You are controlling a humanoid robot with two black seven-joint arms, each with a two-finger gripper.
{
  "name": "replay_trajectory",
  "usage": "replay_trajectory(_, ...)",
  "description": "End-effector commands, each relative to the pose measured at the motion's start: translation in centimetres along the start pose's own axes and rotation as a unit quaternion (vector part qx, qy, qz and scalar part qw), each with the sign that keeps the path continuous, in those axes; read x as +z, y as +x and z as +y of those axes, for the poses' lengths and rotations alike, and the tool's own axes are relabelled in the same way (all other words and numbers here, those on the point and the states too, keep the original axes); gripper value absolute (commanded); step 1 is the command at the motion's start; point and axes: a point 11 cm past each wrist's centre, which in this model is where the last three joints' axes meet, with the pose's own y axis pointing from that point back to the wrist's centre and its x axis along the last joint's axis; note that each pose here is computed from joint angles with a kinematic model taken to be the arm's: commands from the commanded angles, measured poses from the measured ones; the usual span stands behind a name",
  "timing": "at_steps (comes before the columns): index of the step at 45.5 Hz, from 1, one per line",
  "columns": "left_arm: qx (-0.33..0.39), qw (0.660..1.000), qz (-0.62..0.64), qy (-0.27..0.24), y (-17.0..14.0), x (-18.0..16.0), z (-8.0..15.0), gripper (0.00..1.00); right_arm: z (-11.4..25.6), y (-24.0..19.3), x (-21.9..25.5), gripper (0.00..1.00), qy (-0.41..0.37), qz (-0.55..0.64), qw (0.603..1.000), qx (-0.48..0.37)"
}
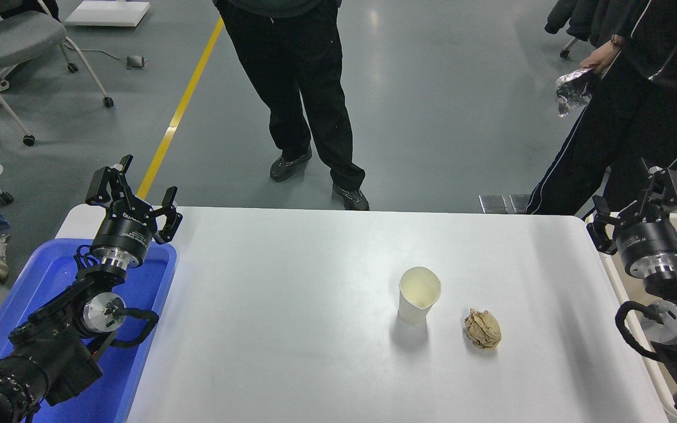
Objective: Dispose of the paper cup in the dustbin
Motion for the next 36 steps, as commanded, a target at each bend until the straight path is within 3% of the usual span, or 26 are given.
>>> replay_trajectory(1,0.0,1.0,0.0,0.0,-0.01,0.0,0.0,1.0,0.03,0.06,0.07,1.0,-0.001,0.0,1.0,0.001)
replay_trajectory(36,0.0,1.0,0.0,0.0,-0.01,0.0,0.0,1.0,0.17,0.78,-0.28,1.0,0.0,0.008,1.0,0.003)
